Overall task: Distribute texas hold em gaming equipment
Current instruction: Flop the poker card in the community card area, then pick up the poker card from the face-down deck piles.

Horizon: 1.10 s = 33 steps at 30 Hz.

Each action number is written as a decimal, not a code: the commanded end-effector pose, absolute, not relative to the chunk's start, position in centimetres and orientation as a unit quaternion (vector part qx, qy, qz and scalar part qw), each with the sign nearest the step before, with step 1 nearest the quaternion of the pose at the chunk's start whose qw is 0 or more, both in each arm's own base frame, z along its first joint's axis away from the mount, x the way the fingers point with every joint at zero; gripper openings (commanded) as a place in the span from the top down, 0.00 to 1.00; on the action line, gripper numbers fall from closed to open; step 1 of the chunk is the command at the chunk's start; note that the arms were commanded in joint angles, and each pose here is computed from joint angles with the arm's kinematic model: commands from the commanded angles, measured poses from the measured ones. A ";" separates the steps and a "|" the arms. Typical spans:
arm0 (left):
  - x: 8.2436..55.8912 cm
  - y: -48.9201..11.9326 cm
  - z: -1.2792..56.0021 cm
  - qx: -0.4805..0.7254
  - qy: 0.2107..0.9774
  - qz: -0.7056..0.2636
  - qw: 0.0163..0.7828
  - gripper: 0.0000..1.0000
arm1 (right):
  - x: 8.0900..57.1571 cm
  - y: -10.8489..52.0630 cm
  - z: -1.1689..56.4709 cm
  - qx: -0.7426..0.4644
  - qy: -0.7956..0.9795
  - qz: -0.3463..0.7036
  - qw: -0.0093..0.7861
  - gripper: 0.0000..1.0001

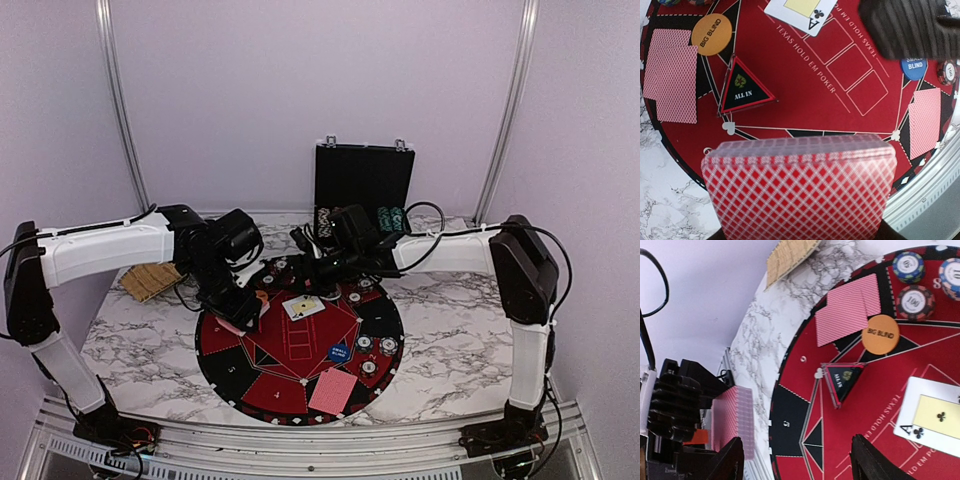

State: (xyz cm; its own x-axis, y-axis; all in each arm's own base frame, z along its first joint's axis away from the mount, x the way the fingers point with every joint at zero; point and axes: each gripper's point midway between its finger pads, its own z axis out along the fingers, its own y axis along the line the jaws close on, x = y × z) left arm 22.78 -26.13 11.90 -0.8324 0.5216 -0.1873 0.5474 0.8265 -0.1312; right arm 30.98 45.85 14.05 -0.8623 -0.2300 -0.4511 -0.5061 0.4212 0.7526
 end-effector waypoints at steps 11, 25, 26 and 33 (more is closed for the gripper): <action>22.7 -28.2 13.3 0.301 0.944 -0.106 0.083 0.59 | 27.1 47.8 15.5 -0.251 0.763 0.592 0.059 0.27; 22.5 -28.2 13.4 0.304 0.943 -0.104 0.083 0.59 | 25.5 50.0 15.2 -0.260 0.751 0.606 0.035 0.27; 22.6 -28.1 13.4 0.304 0.944 -0.102 0.084 0.59 | 25.6 50.1 15.1 -0.259 0.751 0.606 0.034 0.27; 22.4 -27.9 13.3 0.304 0.944 -0.101 0.082 0.59 | 25.6 50.2 15.5 -0.257 0.749 0.610 0.036 0.27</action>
State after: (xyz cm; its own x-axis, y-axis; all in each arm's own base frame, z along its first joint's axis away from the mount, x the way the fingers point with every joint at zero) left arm 22.34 -27.55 12.47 -0.8112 0.5491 -0.2011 0.5786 0.8037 -0.1393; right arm 25.35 49.14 13.91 -0.8788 -0.3485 -0.3260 -0.4025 0.1743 0.8987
